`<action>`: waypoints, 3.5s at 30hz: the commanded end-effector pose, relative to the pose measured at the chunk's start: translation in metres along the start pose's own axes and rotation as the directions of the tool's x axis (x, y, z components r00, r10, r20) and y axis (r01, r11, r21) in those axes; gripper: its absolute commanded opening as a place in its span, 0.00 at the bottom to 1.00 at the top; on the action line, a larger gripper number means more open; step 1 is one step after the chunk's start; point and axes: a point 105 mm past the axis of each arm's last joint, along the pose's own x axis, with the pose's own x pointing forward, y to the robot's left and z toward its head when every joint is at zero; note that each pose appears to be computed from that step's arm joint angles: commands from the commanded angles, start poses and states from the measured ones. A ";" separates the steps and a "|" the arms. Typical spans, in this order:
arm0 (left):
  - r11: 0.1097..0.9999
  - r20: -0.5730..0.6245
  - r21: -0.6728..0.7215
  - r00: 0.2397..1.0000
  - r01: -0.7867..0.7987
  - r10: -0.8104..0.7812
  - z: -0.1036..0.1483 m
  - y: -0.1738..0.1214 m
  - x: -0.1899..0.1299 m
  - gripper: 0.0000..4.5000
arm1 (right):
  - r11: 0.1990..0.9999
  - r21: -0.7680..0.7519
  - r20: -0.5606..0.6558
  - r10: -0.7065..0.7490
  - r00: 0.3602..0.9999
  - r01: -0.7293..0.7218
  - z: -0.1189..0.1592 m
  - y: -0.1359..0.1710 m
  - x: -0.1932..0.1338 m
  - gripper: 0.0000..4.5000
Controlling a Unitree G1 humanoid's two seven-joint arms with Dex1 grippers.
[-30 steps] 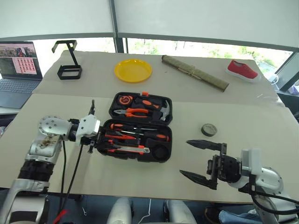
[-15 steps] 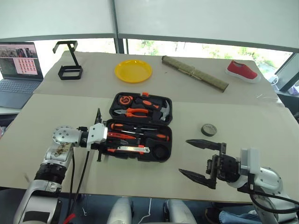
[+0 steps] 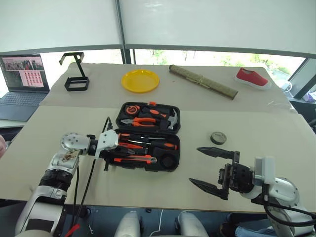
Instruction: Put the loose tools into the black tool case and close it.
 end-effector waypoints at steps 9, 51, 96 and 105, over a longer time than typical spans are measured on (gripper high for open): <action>0.964 0.237 -0.117 0.936 -0.239 0.261 0.044 -0.004 -0.078 0.50 | 0.927 -0.049 -0.158 -0.374 0.914 0.371 -0.005 -0.022 -0.079 1.00; 0.994 0.384 -0.103 0.923 0.025 0.017 0.086 -0.061 -0.051 1.00 | 0.997 -0.055 -0.855 -0.078 0.512 0.060 -0.087 -0.153 -0.038 0.09; 0.852 -0.019 -0.284 0.891 -0.441 0.454 0.021 -0.031 -0.108 1.00 | 0.858 0.304 -0.548 0.513 0.661 -0.414 -0.017 -0.032 0.068 0.66; 0.659 -0.092 -0.340 0.721 -0.671 0.687 0.007 0.021 -0.124 0.52 | 0.992 0.110 -0.522 0.111 0.846 -0.063 -0.043 -0.109 0.040 0.53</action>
